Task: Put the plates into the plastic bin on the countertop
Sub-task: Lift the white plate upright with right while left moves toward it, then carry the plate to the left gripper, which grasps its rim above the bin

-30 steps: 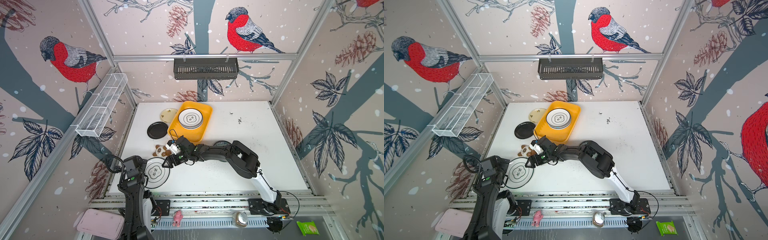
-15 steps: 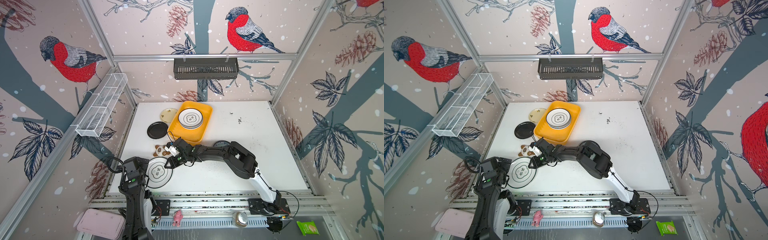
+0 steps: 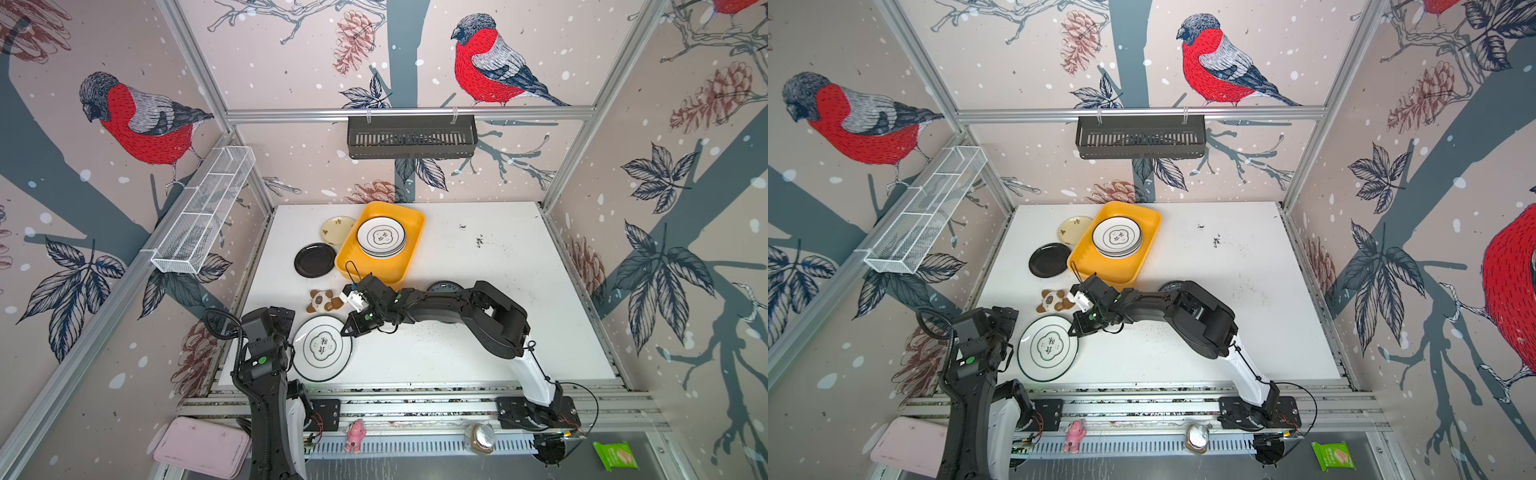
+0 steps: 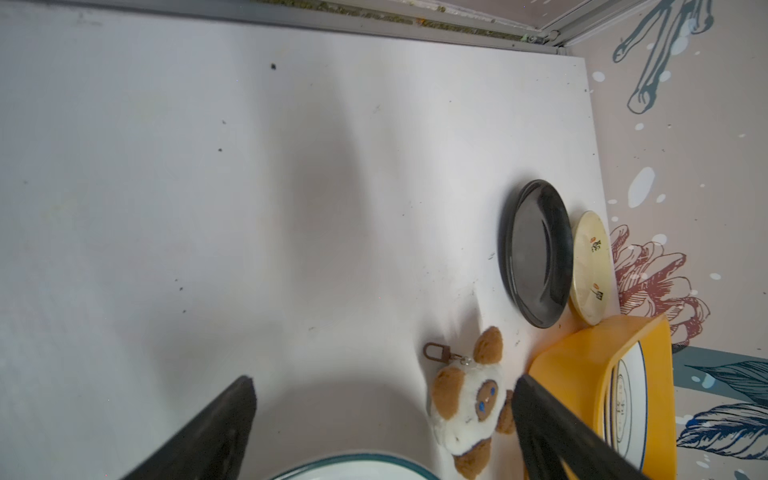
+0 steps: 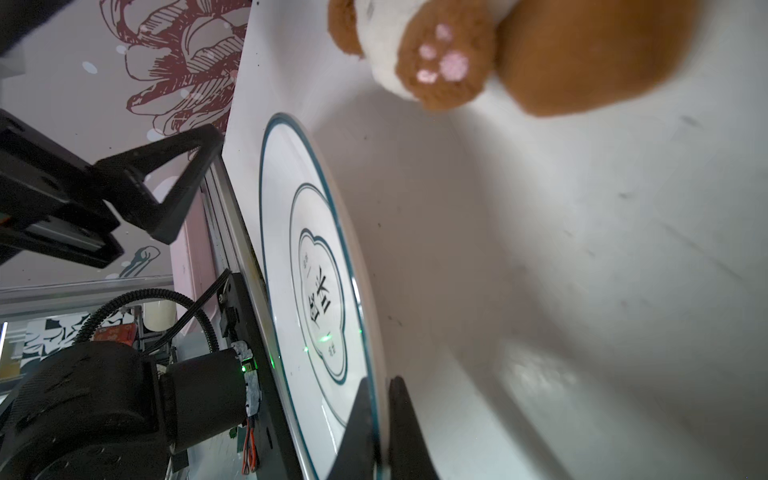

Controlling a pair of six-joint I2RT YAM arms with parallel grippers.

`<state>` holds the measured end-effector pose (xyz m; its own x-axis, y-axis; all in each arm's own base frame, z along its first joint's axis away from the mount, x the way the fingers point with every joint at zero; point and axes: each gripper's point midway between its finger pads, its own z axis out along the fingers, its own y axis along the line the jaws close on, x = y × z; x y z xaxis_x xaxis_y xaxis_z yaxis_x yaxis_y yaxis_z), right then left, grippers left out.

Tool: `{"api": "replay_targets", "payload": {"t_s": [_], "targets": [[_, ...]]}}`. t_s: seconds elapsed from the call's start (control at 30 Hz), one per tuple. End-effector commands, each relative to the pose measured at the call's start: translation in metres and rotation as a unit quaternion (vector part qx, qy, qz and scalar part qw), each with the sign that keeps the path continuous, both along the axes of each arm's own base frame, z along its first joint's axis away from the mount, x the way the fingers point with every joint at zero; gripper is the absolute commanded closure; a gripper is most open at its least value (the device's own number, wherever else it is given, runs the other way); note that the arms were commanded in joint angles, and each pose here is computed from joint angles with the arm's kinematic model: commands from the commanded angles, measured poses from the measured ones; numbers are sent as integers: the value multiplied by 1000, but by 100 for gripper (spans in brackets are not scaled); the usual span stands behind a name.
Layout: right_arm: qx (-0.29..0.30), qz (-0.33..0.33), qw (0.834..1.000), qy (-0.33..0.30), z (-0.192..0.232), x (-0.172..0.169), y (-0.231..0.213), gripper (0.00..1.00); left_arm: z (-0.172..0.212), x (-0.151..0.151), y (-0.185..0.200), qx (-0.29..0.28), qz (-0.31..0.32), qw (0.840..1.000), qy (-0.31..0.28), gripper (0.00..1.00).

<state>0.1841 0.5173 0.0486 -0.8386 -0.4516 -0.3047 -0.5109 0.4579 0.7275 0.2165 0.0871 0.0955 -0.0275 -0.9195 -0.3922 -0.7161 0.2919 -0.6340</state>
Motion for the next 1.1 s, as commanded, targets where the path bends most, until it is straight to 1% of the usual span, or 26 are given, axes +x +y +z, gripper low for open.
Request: {"api": "replay_targets", "payload": {"t_s": [0.0, 0.13, 0.17, 0.23, 0.33, 0.47, 0.53, 0.6, 0.7, 0.73, 0.8, 0.83, 0.87, 0.93, 0.97, 1.07], "targets": [[-20, -37, 999, -10, 1, 12, -19, 98, 18, 3, 5, 28, -6, 1000, -5, 4], [8, -79, 997, -11, 24, 27, -41, 98, 46, 19, 2, 53, -48, 996, -43, 4], [17, -93, 995, -12, 30, 32, -47, 98, 54, 25, -2, 58, -69, 994, -57, 4], [34, -115, 993, -18, 45, 43, -58, 98, 68, 33, -7, 63, -90, 991, -78, 4], [43, -142, 988, -36, 64, 56, -71, 98, 87, 44, -15, 67, -123, 984, -114, 4], [42, -169, 983, -62, 85, 72, -91, 98, 110, 59, -31, 66, -180, 969, -156, 4], [52, -178, 980, -74, 100, 79, -100, 98, 120, 68, -43, 63, -221, 957, -176, 4], [66, -186, 976, -92, 118, 86, -107, 98, 134, 78, -62, 62, -277, 937, -202, 4], [85, -200, 969, -116, 144, 99, -118, 98, 155, 90, -100, 70, -359, 903, -224, 4], [93, -208, 966, -123, 153, 105, -123, 98, 163, 94, -112, 75, -386, 890, -233, 4], [104, -224, 960, -128, 164, 117, -132, 98, 180, 98, -139, 75, -441, 855, -264, 4], [108, -233, 958, -128, 168, 124, -138, 98, 189, 98, -153, 71, -473, 830, -286, 4], [114, -241, 955, -126, 173, 131, -143, 98, 194, 98, -166, 65, -499, 810, -301, 4], [129, -253, 951, -124, 180, 143, -153, 98, 199, 100, -185, 58, -537, 782, -311, 4], [135, -260, 948, -124, 184, 149, -159, 98, 197, 103, -192, 58, -551, 774, -305, 4], [141, -281, 940, -133, 192, 166, -176, 98, 187, 114, -204, 72, -575, 767, -276, 4]]}}
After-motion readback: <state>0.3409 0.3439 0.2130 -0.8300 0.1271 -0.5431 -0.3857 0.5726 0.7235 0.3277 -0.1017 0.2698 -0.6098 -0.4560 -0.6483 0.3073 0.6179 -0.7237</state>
